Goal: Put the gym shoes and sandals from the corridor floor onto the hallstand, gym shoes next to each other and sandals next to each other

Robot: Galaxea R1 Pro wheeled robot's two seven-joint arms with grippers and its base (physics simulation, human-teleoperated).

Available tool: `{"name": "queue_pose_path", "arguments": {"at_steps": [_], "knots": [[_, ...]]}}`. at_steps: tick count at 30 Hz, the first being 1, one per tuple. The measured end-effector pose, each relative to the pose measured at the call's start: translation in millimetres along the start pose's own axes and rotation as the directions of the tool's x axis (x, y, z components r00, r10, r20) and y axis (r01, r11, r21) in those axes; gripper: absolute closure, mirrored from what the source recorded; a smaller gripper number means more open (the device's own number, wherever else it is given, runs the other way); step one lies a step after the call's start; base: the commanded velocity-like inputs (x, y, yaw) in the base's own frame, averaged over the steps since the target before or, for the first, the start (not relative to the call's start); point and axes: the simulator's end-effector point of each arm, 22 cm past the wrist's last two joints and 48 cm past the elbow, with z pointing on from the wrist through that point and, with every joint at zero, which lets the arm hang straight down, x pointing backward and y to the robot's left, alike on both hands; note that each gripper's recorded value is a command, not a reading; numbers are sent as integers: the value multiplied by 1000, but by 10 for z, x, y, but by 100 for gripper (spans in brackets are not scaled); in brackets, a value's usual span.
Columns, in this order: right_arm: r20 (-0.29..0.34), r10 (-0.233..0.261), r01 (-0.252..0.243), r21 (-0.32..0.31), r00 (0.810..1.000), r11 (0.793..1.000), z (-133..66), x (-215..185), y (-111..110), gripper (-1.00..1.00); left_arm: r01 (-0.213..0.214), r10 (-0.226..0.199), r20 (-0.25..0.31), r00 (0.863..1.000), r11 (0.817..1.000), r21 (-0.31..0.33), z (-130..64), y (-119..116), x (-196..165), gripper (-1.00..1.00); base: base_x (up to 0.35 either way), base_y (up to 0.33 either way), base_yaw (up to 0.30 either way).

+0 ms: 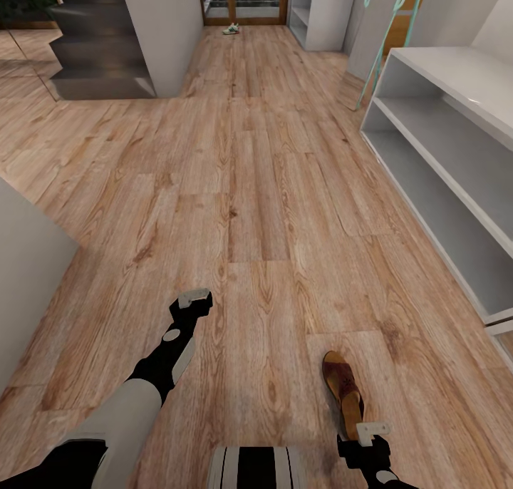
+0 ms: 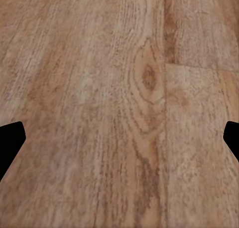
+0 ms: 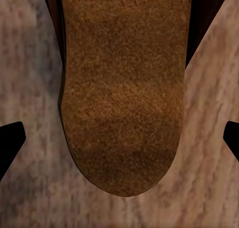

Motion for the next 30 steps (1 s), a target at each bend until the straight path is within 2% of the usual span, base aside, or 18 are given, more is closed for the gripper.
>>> {"name": "queue_pose_path", "arguments": {"at_steps": [9, 16, 30], "knots": [[0, 0, 0, 0, 1000, 1000, 0, 0, 0, -100, 0, 0, 0, 1000, 1000, 1, 0, -2, 1, -100, 0, 0, 0], [-28, -4, 4, -3, 1000, 1000, 41, 144, 20, -100, -3, 3, -28, 1000, 1000, -3, 52, 24, 201, -100, 0, 0, 0], [-28, -4, 4, -3, 1000, 1000, 41, 144, 20, -100, -2, 2, -27, 1000, 1000, -4, 52, 27, 194, -100, 14, 0, 0]]}}
